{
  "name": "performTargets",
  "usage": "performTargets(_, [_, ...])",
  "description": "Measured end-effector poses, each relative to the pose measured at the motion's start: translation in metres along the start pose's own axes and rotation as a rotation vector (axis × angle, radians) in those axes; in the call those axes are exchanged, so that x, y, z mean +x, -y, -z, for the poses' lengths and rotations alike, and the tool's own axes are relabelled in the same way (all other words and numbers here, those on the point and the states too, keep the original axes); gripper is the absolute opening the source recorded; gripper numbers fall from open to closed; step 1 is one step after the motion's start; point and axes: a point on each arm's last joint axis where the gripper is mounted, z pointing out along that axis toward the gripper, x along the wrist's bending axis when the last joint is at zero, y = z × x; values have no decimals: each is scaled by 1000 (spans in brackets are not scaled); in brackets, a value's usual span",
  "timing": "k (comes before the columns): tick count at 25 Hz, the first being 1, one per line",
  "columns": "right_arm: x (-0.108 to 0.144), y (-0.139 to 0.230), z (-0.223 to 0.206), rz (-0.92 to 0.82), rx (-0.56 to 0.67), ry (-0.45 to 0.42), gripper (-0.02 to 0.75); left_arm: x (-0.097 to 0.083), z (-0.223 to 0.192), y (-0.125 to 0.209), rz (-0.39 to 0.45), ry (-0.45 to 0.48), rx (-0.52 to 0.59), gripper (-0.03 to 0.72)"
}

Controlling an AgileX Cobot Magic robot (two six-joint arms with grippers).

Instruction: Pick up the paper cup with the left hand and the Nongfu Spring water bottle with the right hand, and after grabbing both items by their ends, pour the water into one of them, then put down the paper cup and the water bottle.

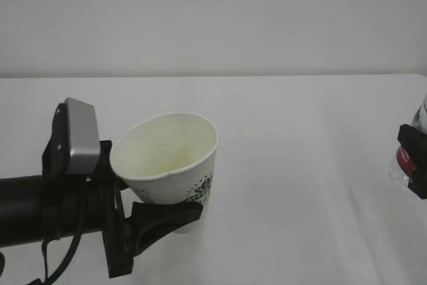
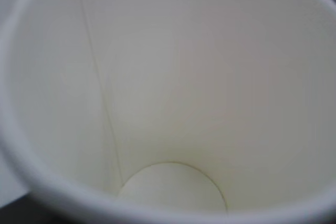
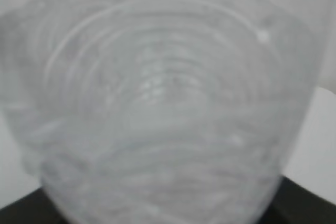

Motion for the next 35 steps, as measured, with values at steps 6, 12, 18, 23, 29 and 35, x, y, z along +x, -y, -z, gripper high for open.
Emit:
performTargets(6, [1,3,-2,7,19,-8,450,-3,-11,6,1,31,40,510])
performTargets(12, [3,6,-4,24,37,-26,450,-4,-12,8,-1,34,56,503])
performTargets(18, [7,8,-8,76,51,-78,450,-3,-17,3,-34,60,50,501])
performTargets(23, [9,7,-10,101,49,-103,450,-3,-22,-1,-47,69,52,501])
performTargets(29, [13,2,-13,156,28,-152,450,-5,-23,-1,-57,96,59,501])
performTargets(35, [19,-5,-16,217,8,-219,450,-8,-22,0,-79,135,70,501])
